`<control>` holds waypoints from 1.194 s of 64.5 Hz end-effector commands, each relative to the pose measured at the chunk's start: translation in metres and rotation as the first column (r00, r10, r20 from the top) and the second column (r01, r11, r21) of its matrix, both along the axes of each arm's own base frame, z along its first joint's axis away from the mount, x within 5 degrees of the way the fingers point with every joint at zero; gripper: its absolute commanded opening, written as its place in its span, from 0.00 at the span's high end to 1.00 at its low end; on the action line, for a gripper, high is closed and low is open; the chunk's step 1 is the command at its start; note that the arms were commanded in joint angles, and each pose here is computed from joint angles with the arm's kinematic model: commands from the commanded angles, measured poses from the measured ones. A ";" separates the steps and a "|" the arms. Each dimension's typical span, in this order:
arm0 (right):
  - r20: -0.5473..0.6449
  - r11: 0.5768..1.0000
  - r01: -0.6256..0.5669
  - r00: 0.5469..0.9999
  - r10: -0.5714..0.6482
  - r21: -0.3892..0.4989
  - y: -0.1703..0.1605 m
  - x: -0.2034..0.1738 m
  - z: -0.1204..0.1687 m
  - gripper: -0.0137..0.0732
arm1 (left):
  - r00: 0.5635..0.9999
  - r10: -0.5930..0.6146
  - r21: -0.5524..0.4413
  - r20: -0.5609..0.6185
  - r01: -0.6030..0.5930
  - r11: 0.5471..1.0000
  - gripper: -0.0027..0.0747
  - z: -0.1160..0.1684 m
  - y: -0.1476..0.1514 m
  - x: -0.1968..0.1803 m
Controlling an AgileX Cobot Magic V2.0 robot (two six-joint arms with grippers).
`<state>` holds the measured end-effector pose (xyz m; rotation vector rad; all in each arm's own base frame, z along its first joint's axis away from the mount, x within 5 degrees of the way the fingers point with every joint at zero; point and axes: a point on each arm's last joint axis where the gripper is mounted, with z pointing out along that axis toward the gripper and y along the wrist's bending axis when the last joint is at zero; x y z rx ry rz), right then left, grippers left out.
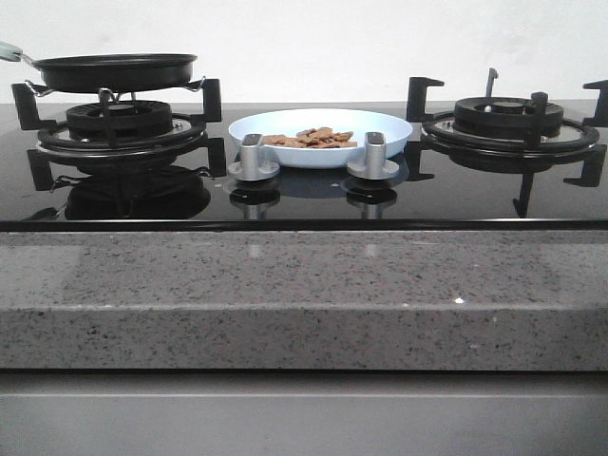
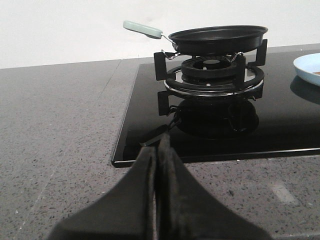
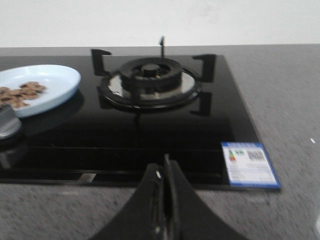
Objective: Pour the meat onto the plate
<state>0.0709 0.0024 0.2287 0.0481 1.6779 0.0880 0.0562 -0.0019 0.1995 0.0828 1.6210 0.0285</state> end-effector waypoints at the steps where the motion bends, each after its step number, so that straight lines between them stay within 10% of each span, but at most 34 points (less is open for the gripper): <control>1: 0.121 0.999 0.034 0.992 -0.032 -0.010 -0.003 -0.006 0.002 0.91 | 0.995 0.004 -0.021 0.100 -0.002 1.000 0.99 0.007 0.000 -0.001; 77: 0.132 0.999 0.033 0.991 -0.033 0.004 -0.002 -0.016 -0.027 0.91 | 0.995 0.004 -0.021 0.100 -0.002 1.000 0.99 0.007 0.000 -0.001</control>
